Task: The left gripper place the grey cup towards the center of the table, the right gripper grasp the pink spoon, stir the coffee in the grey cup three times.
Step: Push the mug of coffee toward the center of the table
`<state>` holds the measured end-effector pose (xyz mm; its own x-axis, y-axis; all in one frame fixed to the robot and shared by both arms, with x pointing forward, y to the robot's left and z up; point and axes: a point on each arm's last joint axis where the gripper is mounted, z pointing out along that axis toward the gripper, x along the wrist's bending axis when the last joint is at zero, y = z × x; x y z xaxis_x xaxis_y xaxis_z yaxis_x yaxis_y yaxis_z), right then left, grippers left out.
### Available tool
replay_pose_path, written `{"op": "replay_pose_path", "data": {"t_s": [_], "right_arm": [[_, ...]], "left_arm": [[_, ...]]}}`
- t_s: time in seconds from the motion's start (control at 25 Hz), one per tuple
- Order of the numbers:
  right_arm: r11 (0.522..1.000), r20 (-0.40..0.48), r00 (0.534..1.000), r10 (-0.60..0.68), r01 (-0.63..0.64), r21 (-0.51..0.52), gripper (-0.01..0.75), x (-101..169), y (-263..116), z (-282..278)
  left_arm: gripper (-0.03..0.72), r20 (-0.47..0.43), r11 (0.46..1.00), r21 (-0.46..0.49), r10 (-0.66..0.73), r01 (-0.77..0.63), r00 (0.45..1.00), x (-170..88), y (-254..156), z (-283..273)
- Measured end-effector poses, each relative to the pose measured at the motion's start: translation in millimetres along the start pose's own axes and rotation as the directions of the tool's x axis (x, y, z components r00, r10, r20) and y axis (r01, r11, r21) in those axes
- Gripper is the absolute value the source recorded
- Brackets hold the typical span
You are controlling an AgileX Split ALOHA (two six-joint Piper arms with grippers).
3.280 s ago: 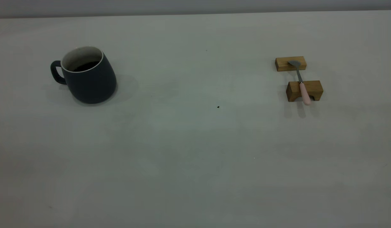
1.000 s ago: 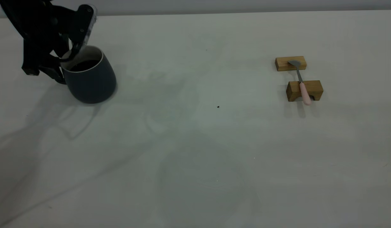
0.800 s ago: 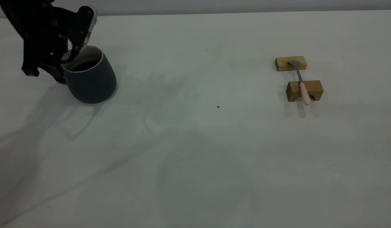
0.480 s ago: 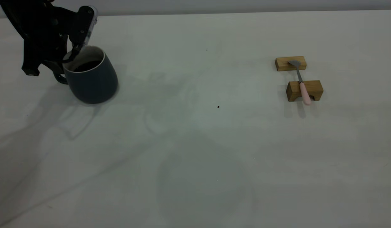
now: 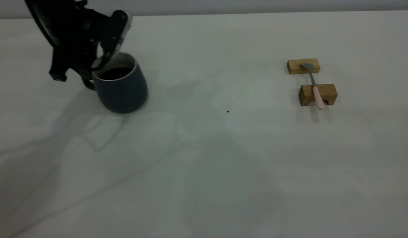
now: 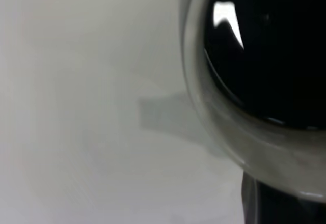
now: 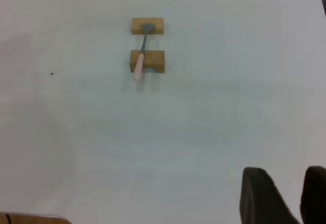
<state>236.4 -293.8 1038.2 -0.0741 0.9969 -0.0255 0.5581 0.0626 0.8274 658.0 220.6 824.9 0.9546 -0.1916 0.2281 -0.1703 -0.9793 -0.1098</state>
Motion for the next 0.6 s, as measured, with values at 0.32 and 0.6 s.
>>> {"op": "replay_pose_path", "data": {"t_s": [0.32, 0.6], "right_arm": [[1.0, 0.0, 1.0, 0.0, 0.0, 0.0, 0.237, 0, 0, 0], [1.0, 0.0, 1.0, 0.0, 0.0, 0.0, 0.237, 0, 0, 0]], "left_arm": [[0.213, -0.008, 0.999, -0.024, 0.042, -0.043, 0.999, -2, 46, -5], [0.213, -0.03, 0.997, -0.048, 0.06, -0.061, 0.998, -6, 79, -9]]}}
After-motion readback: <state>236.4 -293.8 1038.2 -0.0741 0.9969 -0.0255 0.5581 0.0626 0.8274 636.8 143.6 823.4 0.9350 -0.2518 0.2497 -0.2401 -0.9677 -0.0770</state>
